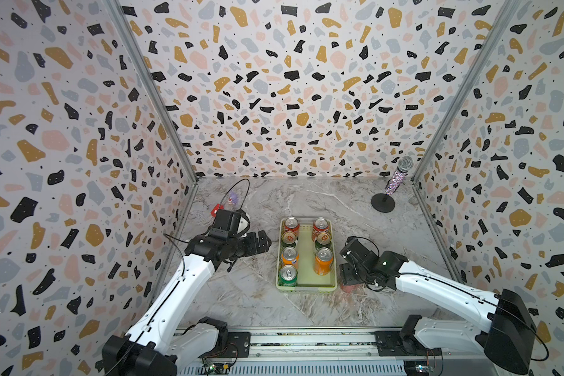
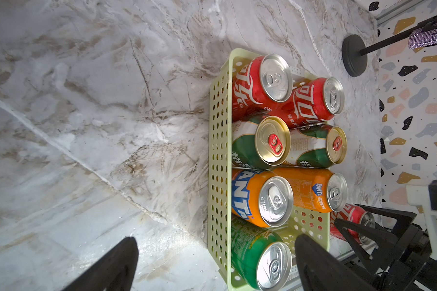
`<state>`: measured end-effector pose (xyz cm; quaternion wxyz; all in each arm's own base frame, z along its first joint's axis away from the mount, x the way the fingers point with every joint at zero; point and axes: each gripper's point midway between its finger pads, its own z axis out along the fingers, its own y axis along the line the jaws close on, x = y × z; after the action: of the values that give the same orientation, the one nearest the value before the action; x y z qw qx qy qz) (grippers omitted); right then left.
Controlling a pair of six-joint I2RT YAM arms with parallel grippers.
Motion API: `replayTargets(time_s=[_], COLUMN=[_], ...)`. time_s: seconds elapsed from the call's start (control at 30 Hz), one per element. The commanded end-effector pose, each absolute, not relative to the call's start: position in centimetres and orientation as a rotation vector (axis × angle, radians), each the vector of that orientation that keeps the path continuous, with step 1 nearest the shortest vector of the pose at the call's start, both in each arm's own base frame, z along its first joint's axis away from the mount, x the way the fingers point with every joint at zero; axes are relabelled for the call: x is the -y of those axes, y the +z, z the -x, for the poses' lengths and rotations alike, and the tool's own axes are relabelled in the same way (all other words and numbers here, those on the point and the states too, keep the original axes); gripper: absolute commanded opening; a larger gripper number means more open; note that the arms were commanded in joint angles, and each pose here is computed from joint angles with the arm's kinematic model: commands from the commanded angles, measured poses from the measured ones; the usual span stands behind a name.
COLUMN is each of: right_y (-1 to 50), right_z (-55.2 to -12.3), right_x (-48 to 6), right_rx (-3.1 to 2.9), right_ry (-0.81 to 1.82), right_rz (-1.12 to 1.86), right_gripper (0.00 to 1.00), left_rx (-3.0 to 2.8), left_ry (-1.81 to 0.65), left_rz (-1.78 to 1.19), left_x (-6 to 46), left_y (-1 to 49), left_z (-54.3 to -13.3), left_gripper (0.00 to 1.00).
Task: Take out the drinks from the basket
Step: Place the drink at the center of the board.
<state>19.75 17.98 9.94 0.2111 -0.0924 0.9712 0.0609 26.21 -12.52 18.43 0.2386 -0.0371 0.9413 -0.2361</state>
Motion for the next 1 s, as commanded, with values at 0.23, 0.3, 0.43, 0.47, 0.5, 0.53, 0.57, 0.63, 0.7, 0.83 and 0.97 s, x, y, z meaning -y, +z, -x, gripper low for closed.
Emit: replayTargets(time_s=[0.23, 0.3, 0.43, 0.47, 0.5, 0.53, 0.57, 0.63, 0.7, 0.83, 0.97], right_y=[10.4, 10.7, 11.2, 11.2, 11.3, 11.3, 11.3, 11.2, 11.1, 11.2, 11.8], right_z=[-19.0, -18.9, -18.8, -18.8, -18.8, -18.7, -18.7, -18.6, -18.6, -18.7, -18.8], right_x=[-17.8, -17.8, -18.2, -18.3, -18.4, -18.5, -18.6, -18.8, -19.0, -19.0, -19.0], right_rx=[-2.690, -2.684, -2.667, -2.666, -2.666, -2.669, -2.670, -2.679, -2.685, -2.689, -2.669], right_ry=[0.251, 0.265, 0.319, 0.325, 0.336, 0.342, 0.350, 0.358, 0.364, 0.353, 0.356], right_rz=[0.188, 0.185, 0.189, 0.189, 0.191, 0.194, 0.194, 0.199, 0.203, 0.203, 0.216], right_gripper=[0.61, 0.65, 0.72, 0.73, 0.74, 0.75, 0.75, 0.77, 0.78, 0.83, 0.87], left_rx=[-2.556, -2.557, -2.551, -2.550, -2.551, -2.551, -2.550, -2.549, -2.548, -2.551, -2.548], left_ry=[-0.663, -0.667, -0.669, -0.671, -0.671, -0.672, -0.671, -0.670, -0.674, -0.672, -0.670], left_rz=[0.089, 0.087, 0.092, 0.092, 0.093, 0.095, 0.096, 0.095, 0.095, 0.093, 0.087], left_x=[12.8, 12.8, 12.8, 12.8, 12.8, 12.8, 12.7, 12.7, 12.8, 12.8, 12.8], left_y=[18.7, 18.7, 18.8, 18.8, 18.8, 18.9, 18.9, 18.9, 19.0, 19.0, 19.2], left_z=[-26.1, -26.1, -26.0, -26.0, -25.9, -25.9, -25.9, -25.9, -25.9, -25.9, -25.9], left_gripper=[1.00, 1.00, 1.00, 1.00, 1.00, 1.00, 1.00, 1.00, 1.00, 1.00, 1.00])
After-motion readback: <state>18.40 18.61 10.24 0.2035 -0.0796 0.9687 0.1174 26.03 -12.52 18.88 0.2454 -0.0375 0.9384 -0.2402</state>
